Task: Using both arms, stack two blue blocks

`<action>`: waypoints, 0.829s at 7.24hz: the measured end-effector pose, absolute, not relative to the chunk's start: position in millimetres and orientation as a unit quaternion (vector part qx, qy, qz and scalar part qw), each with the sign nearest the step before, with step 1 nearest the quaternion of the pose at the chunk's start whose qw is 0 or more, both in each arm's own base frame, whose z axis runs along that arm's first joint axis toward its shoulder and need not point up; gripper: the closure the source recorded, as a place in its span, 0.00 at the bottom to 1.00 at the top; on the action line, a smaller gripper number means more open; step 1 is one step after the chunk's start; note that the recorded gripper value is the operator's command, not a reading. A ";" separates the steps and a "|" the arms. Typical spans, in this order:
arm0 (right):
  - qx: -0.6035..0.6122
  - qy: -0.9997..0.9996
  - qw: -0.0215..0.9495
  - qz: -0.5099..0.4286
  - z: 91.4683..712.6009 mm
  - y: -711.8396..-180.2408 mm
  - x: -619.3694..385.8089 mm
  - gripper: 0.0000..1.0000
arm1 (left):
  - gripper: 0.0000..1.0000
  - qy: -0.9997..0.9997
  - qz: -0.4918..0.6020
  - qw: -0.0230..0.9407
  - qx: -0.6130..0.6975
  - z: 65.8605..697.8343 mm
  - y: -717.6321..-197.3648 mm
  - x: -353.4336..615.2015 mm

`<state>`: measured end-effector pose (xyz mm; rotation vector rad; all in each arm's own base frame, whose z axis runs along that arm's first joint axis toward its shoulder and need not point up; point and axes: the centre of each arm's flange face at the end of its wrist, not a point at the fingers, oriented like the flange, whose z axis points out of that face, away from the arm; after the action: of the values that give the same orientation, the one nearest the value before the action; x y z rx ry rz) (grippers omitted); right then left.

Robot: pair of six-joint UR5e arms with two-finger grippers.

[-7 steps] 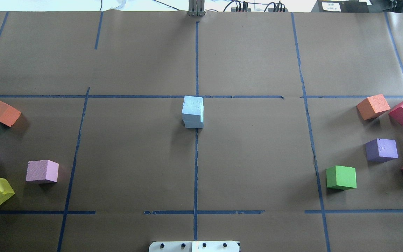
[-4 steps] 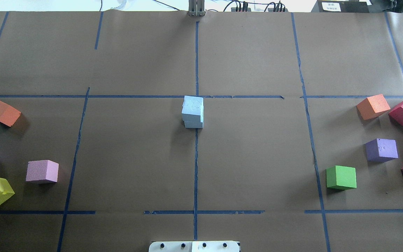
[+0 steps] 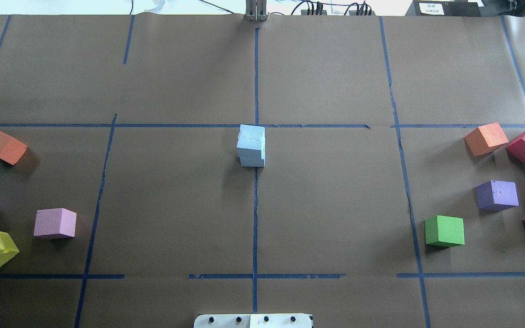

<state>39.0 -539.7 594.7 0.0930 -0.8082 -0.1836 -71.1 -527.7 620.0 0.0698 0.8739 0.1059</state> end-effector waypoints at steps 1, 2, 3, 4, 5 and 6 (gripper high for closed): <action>0.043 -0.391 0.915 -0.091 594.2 -540.7 37.0 0.00 | 0.00 0.423 0.048 0.905 0.028 613.7 -530.0 -60.1; 0.042 -0.390 0.915 -0.091 594.8 -540.8 36.0 0.00 | 0.00 0.415 0.050 0.908 0.025 609.5 -530.7 -51.5; 0.042 -0.390 0.915 -0.091 594.7 -541.1 34.6 0.00 | 0.00 0.397 0.052 0.916 0.023 611.4 -530.3 -49.4; 0.042 -0.390 0.915 -0.092 594.5 -541.5 32.8 0.00 | 0.00 0.379 0.055 0.923 0.024 612.6 -529.9 -50.0; 0.041 -0.390 0.915 -0.093 595.2 -541.2 30.7 0.00 | 0.00 0.371 0.056 0.927 0.023 616.6 -526.1 -50.3; 0.039 -0.390 0.915 -0.094 596.1 -540.8 27.6 0.00 | 0.00 0.369 0.057 0.927 0.024 624.0 -519.1 -50.6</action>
<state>27.6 -540.8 596.1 0.0806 -0.8031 -0.1942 -50.6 -519.1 624.0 0.0495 0.7563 0.1161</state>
